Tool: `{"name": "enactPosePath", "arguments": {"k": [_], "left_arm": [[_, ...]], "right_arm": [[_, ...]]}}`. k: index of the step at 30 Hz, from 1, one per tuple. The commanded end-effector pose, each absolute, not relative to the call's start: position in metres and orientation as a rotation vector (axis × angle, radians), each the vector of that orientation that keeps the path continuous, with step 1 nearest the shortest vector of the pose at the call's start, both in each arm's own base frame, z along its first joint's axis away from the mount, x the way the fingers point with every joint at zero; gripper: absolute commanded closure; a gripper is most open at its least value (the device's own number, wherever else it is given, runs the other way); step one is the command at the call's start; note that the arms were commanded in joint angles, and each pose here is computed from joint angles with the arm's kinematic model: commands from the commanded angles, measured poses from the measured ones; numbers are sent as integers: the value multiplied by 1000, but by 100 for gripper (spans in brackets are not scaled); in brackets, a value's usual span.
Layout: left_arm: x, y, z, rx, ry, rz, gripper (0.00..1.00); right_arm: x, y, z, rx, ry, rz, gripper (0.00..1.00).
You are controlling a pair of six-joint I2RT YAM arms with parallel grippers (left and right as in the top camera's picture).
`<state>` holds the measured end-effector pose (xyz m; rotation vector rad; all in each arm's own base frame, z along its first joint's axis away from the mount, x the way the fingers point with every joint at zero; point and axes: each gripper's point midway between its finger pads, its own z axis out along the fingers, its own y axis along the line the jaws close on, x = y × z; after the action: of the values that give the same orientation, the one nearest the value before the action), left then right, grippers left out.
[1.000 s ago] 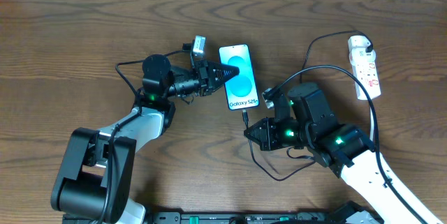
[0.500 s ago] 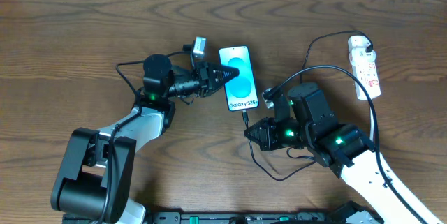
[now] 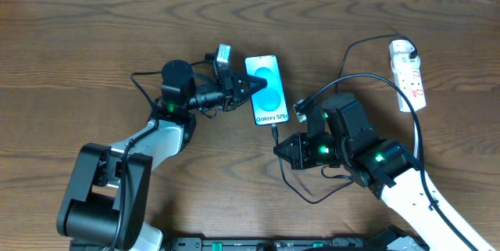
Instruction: Plug charger to phone and switch on socket
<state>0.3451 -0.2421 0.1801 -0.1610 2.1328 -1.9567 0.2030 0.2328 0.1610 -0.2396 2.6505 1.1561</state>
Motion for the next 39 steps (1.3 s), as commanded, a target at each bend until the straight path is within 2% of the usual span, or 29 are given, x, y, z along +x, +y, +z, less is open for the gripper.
{"name": "enactPosePath", "arguments": {"k": [1, 39], "left_arm": [[348, -244, 195, -165, 2114, -1991, 93], [350, -243, 195, -149, 2100, -1966, 92]], "right_arm": [[200, 233, 158, -259, 2659, 1149, 99], [204, 233, 159, -259, 2638, 1141, 99]]}}
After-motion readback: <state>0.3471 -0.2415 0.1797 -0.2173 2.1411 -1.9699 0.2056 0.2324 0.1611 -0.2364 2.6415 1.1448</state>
